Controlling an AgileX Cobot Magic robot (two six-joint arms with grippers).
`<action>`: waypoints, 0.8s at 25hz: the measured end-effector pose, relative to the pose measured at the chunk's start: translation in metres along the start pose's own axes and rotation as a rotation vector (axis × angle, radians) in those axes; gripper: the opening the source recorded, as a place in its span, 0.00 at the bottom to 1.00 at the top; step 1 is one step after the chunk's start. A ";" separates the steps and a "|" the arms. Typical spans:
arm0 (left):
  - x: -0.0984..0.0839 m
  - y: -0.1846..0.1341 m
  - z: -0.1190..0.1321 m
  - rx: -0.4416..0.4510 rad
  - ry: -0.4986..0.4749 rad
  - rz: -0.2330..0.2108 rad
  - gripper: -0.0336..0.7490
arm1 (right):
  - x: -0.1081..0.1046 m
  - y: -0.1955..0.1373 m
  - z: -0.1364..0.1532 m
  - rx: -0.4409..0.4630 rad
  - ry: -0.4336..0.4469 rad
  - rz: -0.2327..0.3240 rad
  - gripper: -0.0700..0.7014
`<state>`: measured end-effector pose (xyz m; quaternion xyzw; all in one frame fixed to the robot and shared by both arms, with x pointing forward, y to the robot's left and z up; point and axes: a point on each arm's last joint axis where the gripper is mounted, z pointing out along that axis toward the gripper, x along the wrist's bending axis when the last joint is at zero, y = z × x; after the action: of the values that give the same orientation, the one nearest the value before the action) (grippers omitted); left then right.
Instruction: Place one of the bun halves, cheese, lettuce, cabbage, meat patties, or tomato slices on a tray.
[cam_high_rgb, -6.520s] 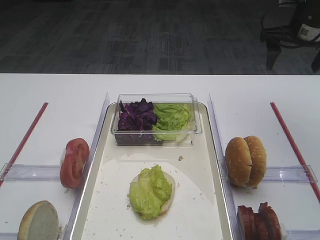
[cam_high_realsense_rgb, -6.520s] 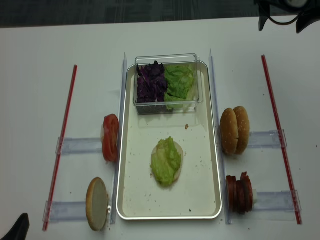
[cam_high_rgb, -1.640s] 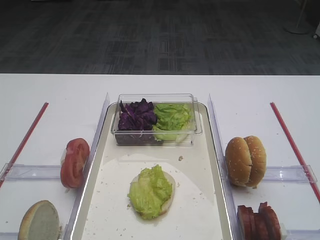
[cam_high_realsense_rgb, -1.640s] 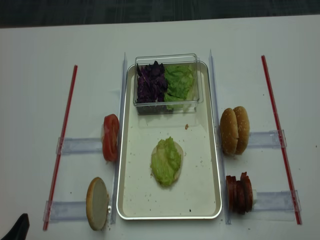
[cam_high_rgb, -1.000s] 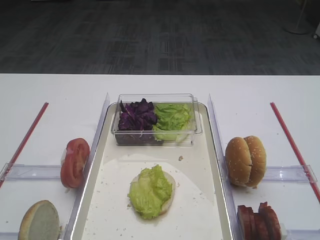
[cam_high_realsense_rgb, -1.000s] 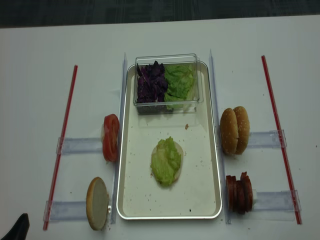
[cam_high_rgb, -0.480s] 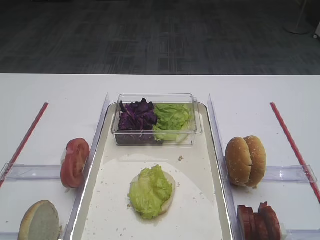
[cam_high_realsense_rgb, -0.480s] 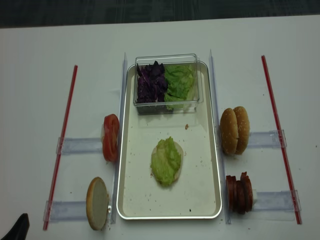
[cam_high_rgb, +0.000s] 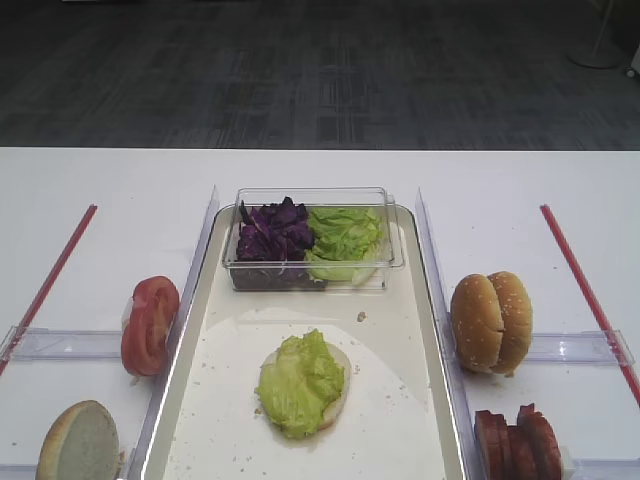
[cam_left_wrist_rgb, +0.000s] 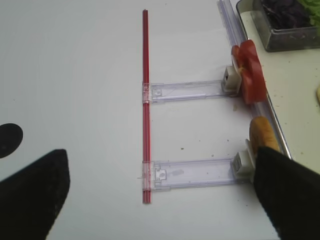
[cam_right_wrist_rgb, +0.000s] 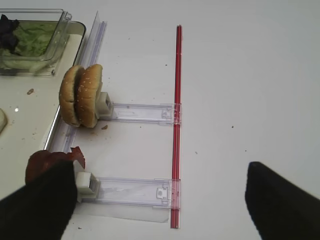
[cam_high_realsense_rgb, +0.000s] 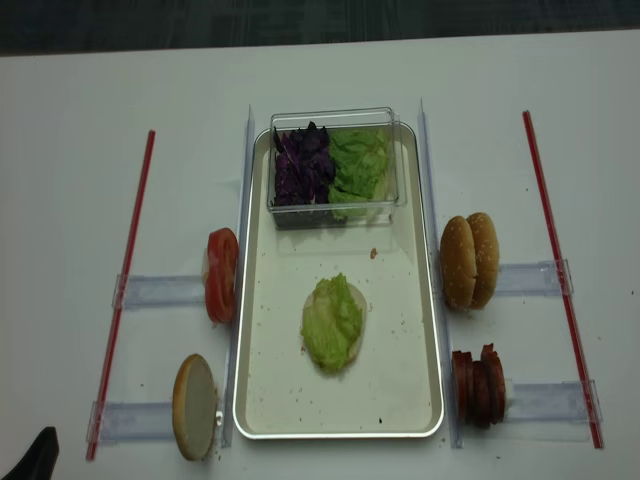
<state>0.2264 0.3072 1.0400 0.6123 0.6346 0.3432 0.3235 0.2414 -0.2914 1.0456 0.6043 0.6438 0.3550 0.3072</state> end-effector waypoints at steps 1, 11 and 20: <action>0.000 0.000 0.000 0.000 0.000 0.000 0.92 | 0.000 0.000 0.000 0.000 0.000 0.000 0.99; 0.000 0.000 0.000 0.000 0.000 0.000 0.92 | 0.000 0.000 0.000 0.000 0.000 0.000 0.99; 0.000 0.000 0.000 0.000 0.000 0.000 0.92 | 0.000 0.000 0.000 0.000 0.000 0.000 0.99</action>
<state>0.2264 0.3072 1.0400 0.6123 0.6346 0.3432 0.3235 0.2414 -0.2914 1.0456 0.6043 0.6438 0.3550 0.3072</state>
